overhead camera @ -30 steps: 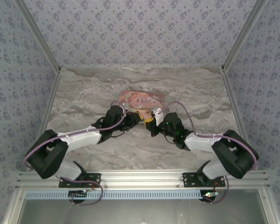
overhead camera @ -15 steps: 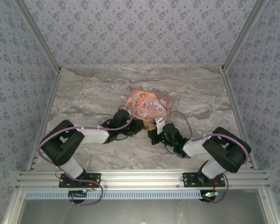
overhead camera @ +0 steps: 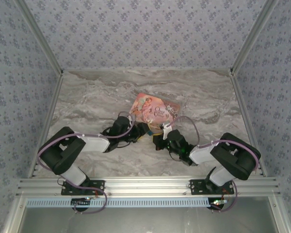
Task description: Unlock a padlock with a key
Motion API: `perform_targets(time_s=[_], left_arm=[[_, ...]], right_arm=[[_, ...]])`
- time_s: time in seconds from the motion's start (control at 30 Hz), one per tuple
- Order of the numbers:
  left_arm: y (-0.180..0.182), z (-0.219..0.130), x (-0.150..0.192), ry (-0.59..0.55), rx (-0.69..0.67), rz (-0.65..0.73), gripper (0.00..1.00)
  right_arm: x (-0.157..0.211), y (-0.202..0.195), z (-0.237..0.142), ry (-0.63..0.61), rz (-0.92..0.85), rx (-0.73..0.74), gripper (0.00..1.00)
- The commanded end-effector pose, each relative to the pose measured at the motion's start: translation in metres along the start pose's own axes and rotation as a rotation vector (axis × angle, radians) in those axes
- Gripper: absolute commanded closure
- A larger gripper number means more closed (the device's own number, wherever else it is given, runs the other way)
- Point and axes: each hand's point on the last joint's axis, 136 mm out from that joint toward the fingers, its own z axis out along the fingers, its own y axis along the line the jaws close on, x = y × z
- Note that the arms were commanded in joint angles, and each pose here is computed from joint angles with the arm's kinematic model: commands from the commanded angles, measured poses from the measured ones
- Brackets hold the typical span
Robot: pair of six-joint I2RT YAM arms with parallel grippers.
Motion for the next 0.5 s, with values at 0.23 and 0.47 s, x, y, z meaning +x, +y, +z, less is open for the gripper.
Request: perform_targets(time_s=[0.23, 0.47], left_arm=[[-0.017, -0.004, -0.008, -0.028, 0.118, -0.080, 0.37], [-0.017, 0.000, -0.007, -0.022, 0.123, -0.100, 0.50]], right_arm=[[-0.027, 0.024, 0.001, -0.012, 0.257, -0.052, 1.00], [-0.030, 0.032, 0.003, 0.015, 0.382, -0.077, 1.00]])
